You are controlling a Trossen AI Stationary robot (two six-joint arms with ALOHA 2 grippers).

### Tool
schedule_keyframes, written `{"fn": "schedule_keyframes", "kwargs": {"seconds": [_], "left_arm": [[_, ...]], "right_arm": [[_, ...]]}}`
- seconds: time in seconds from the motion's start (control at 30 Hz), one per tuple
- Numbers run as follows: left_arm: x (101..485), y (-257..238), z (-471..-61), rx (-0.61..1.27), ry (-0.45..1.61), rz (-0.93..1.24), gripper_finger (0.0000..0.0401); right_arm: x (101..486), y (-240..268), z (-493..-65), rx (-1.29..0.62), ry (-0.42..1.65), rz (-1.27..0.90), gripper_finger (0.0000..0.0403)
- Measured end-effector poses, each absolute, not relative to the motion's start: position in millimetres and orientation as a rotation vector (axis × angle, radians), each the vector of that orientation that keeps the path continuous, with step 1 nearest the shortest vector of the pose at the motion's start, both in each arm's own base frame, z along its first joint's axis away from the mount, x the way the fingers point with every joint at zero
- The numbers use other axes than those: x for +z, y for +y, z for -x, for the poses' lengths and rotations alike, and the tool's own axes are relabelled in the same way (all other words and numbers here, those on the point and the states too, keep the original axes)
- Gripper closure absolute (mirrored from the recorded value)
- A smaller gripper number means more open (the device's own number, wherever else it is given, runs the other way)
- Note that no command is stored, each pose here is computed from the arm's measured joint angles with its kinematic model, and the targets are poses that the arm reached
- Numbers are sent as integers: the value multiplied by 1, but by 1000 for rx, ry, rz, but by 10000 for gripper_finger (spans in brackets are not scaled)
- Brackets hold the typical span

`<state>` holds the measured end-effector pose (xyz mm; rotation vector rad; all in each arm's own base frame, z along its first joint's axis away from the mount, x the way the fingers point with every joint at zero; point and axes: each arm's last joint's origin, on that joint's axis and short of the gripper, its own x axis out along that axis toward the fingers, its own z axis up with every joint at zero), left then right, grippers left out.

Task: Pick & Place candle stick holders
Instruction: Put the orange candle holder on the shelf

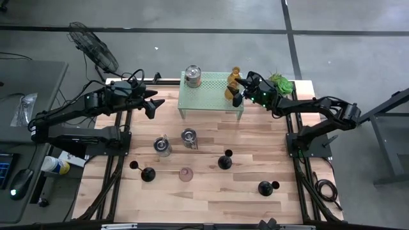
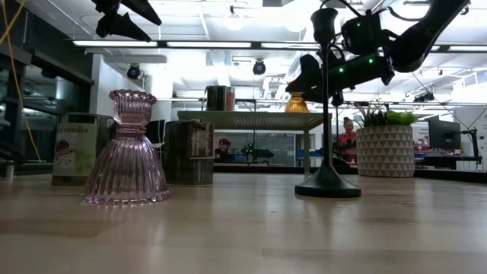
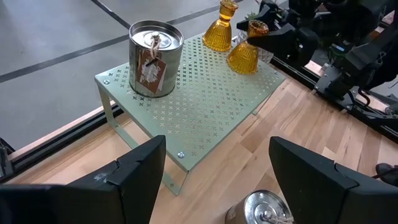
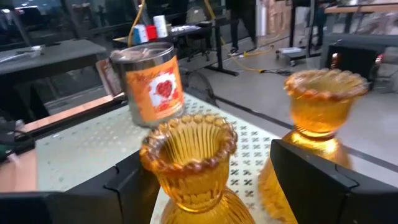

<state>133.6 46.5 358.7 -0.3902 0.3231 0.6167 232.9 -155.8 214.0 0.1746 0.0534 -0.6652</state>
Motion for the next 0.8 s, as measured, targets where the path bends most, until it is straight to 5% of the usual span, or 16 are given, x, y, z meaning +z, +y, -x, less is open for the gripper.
{"fn": "schedule_keyframes", "kwargs": {"seconds": [0.8], "left_arm": [[359,46,-134,616,324,390,118]], "right_arm": [[230,-150,-224,-665,47,-145,119]]}}
